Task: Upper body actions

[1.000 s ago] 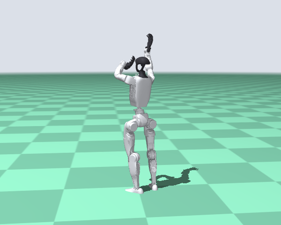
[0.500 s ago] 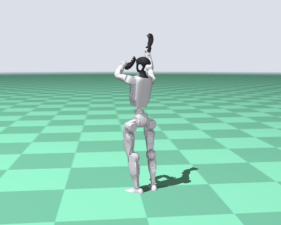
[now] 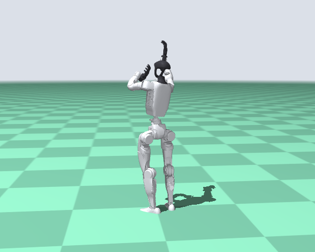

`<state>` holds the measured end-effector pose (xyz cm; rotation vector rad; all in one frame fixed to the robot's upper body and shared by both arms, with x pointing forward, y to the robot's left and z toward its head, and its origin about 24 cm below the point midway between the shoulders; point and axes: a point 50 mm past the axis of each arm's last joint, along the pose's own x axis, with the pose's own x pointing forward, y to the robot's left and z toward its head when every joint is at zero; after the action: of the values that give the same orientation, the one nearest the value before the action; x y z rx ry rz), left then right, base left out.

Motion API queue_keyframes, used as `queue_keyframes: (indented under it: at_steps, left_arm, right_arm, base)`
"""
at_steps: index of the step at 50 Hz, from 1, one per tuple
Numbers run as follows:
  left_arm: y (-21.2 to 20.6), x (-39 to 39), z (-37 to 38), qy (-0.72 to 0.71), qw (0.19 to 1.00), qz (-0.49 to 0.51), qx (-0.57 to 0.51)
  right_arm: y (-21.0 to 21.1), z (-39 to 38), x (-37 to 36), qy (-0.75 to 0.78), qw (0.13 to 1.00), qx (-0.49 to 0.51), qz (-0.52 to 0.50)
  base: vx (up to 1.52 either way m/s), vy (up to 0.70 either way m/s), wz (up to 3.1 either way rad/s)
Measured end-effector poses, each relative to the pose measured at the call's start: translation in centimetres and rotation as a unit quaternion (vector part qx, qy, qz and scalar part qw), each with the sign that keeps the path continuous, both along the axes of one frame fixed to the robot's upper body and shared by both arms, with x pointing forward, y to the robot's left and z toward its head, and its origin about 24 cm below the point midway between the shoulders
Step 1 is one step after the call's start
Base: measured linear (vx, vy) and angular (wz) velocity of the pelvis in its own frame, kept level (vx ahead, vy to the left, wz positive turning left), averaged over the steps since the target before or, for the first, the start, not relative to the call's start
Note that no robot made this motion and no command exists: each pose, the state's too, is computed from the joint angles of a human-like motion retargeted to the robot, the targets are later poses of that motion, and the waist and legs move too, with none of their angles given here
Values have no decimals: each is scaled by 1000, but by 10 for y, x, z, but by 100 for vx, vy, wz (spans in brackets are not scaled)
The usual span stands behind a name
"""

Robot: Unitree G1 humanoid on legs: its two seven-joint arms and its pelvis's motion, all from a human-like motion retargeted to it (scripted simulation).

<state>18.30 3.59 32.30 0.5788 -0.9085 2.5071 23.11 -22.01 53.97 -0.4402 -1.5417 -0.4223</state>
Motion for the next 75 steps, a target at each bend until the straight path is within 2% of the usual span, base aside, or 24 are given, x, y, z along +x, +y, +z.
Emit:
queue_keyframes:
  at_steps: [6,12,16,21,26,31,35,38,40,42,46,49,53,57,64,69,75]
  left_arm:
    - [29,-23,-51,6,999,-37,8]
    - [71,-65,-101,42,998,-40,16]
    - [84,-76,-125,143,990,6,-12]
    - [80,-75,-161,348,929,75,-102]
    - [52,-50,-210,572,782,124,-212]
    - [19,-21,-257,740,593,139,-285]
    - [5,-15,-299,839,420,151,-312]
    - [11,-22,-337,891,278,174,-315]
    - [19,-33,-358,908,186,185,-326]
    - [27,-44,-373,911,103,189,-352]
    - [32,-69,-391,906,-35,173,-385]
    - [30,-83,-396,903,-77,169,-388]
    - [22,-85,-394,907,-81,159,-381]
    - [30,-64,-389,901,-40,162,-401]
    - [31,-80,-395,905,-69,170,-385]
    - [28,-80,-395,908,-68,167,-377]
    - [28,-81,-395,910,-67,170,-373]
  right_arm:
    - [12,-76,-5,-49,996,-81,3]
    - [-17,-184,-11,-24,998,-48,-32]
    - [-41,-265,-5,88,993,20,-79]
    - [-53,-388,9,353,922,60,-150]
    - [-54,-536,-3,675,713,66,-177]
    - [-41,-653,-79,912,393,92,-75]
    - [-36,-700,-169,976,152,147,-55]
    - [-28,-708,-240,984,-20,164,-68]
    - [-16,-706,-275,976,-115,173,-60]
    - [-1,-705,-294,968,-163,185,-46]
    - [24,-709,-303,969,-166,182,-13]
    - [32,-710,-304,975,-160,157,-7]
    - [26,-712,-296,978,-127,159,-45]
    - [26,-713,-291,979,-139,146,-22]
    - [17,-716,-253,995,-98,4,-8]
    - [19,-717,-254,990,-110,-83,-4]
    - [22,-716,-266,991,-116,-71,-7]
  base:
    - [5,-5,0]
    - [0,-10,6]
    - [-1,-10,-2]
    - [0,-8,-7]
    - [-7,-3,1]
    - [-7,-6,12]
    - [1,-3,6]
    - [1,-2,-2]
    - [6,-8,-2]
    - [10,-10,1]
    - [7,-6,-19]
    - [1,-1,-39]
    - [-3,-2,116]
    - [-4,-2,120]
    - [2,-3,53]
    - [-1,2,-73]
    - [2,0,-51]
